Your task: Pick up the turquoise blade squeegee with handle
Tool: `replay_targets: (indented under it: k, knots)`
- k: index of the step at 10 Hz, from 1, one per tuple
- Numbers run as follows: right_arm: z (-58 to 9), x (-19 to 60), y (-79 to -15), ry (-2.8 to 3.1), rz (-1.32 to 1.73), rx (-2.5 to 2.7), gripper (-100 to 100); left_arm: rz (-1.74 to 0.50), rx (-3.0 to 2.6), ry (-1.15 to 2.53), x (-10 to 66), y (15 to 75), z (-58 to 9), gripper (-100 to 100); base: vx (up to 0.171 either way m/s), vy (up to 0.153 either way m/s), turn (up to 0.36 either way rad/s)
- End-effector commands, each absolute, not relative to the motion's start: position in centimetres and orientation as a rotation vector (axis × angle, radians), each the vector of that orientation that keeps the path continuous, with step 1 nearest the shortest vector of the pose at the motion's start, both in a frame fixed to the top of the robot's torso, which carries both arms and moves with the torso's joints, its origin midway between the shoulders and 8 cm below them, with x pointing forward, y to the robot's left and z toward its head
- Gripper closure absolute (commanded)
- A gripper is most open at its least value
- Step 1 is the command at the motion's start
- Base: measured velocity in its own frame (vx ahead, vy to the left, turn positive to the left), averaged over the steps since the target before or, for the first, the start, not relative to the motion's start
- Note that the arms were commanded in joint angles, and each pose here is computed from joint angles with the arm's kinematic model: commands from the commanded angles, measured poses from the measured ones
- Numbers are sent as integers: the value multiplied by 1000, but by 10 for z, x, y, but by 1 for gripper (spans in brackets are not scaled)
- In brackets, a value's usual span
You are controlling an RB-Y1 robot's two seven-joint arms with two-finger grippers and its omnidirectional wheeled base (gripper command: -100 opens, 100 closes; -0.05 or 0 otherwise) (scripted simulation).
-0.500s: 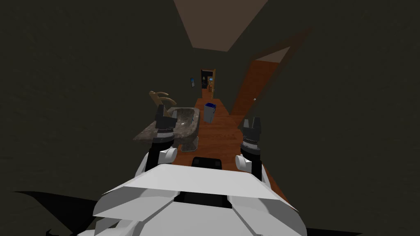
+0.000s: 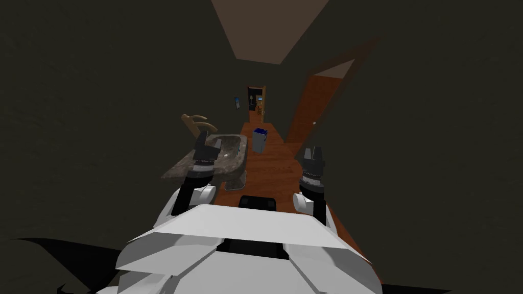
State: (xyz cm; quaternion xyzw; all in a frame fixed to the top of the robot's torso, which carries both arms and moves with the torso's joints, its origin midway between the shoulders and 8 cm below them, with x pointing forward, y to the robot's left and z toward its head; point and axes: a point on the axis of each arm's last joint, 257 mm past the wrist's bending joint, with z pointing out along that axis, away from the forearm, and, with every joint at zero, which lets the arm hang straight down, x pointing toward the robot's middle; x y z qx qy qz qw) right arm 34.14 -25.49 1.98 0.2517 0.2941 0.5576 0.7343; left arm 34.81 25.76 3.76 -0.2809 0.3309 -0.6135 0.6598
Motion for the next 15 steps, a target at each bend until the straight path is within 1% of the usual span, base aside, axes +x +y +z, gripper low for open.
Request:
replay_targets:
  k: [1,15]
  knots:
    - [20,341,-255,646,1226,553,0,-1375,-626,797,351,258,34,-100,3,27,-95]
    - [20,341,-255,647,1226,553,0,-1216,-658,1186,375,279,-9,-100,13,36,-100]
